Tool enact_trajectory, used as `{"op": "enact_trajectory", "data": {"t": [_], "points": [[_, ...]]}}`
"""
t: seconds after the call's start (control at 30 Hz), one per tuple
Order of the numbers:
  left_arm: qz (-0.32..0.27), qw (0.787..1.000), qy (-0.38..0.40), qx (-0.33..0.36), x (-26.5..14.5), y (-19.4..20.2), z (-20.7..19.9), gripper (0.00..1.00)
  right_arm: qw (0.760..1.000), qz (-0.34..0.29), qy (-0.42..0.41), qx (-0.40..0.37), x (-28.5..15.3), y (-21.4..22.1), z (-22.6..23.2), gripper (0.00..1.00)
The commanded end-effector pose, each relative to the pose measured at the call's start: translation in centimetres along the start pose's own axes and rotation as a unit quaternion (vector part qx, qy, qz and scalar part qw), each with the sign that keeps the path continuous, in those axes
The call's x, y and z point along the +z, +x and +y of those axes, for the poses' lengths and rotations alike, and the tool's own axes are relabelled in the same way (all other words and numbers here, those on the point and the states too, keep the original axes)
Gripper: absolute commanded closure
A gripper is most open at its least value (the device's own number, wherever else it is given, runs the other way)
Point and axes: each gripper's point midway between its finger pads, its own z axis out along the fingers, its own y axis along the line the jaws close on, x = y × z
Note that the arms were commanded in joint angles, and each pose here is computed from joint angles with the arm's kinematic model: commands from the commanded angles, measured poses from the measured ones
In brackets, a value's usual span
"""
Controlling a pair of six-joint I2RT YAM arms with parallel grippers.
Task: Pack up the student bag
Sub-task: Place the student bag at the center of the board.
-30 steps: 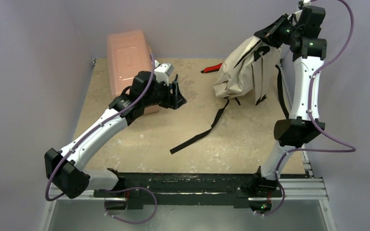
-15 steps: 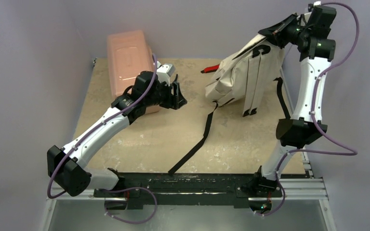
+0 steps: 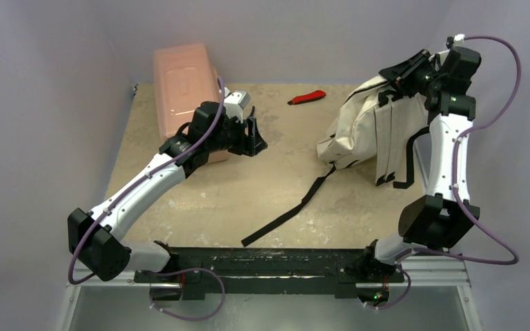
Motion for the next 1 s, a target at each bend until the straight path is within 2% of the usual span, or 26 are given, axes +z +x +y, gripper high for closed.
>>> {"op": "enact_trajectory", "data": {"t": [0.0, 0.03, 0.13, 0.2, 0.3, 0.43, 0.53, 0.6, 0.73, 0.87, 0.97], "points": [[-0.015, 1.000, 0.004, 0.007, 0.0, -0.7, 0.0, 0.41, 0.990, -0.081, 0.000, -0.119, 0.1, -2.5, -0.1, 0.65], [-0.015, 1.000, 0.004, 0.006, 0.0, -0.7, -0.1, 0.41, 0.988, -0.089, 0.014, -0.124, 0.3, -2.8, -0.7, 0.61], [-0.014, 1.000, 0.007, 0.005, 0.0, -0.7, -0.1, 0.41, 0.983, -0.096, 0.042, -0.150, 1.6, -4.2, -2.1, 0.59], [-0.014, 1.000, 0.010, 0.002, 0.1, -0.7, -0.2, 0.41, 0.983, -0.094, 0.039, -0.151, 3.4, -5.0, -2.7, 0.63], [-0.012, 1.000, 0.014, -0.001, 0.3, -0.5, -0.3, 0.41, 0.984, -0.103, 0.009, -0.147, 6.1, -6.0, -0.9, 0.67], [-0.015, 1.000, 0.010, 0.001, 0.1, -0.7, -0.2, 0.41, 0.983, -0.088, 0.023, -0.160, 10.8, -5.0, 0.1, 0.67], [-0.020, 1.000, 0.007, 0.003, -0.1, -0.9, -0.1, 0.41, 0.983, -0.063, 0.066, -0.158, 12.8, -2.4, -3.3, 0.68], [-0.023, 1.000, 0.004, 0.005, -0.2, -1.0, 0.0, 0.41, 0.982, -0.059, 0.087, -0.154, 12.5, -0.5, -5.8, 0.67], [-0.018, 1.000, 0.006, 0.005, 0.0, -0.8, 0.0, 0.41, 0.982, -0.064, 0.084, -0.155, 10.5, 1.1, -6.6, 0.61], [-0.011, 1.000, 0.016, -0.003, 0.4, -0.6, -0.2, 0.41, 0.979, -0.071, 0.083, -0.172, 9.8, -0.9, -4.6, 0.53], [-0.011, 1.000, 0.018, -0.006, 0.3, -0.6, -0.3, 0.41, 0.977, -0.081, 0.074, -0.180, 9.5, -2.3, -2.9, 0.51]]}}
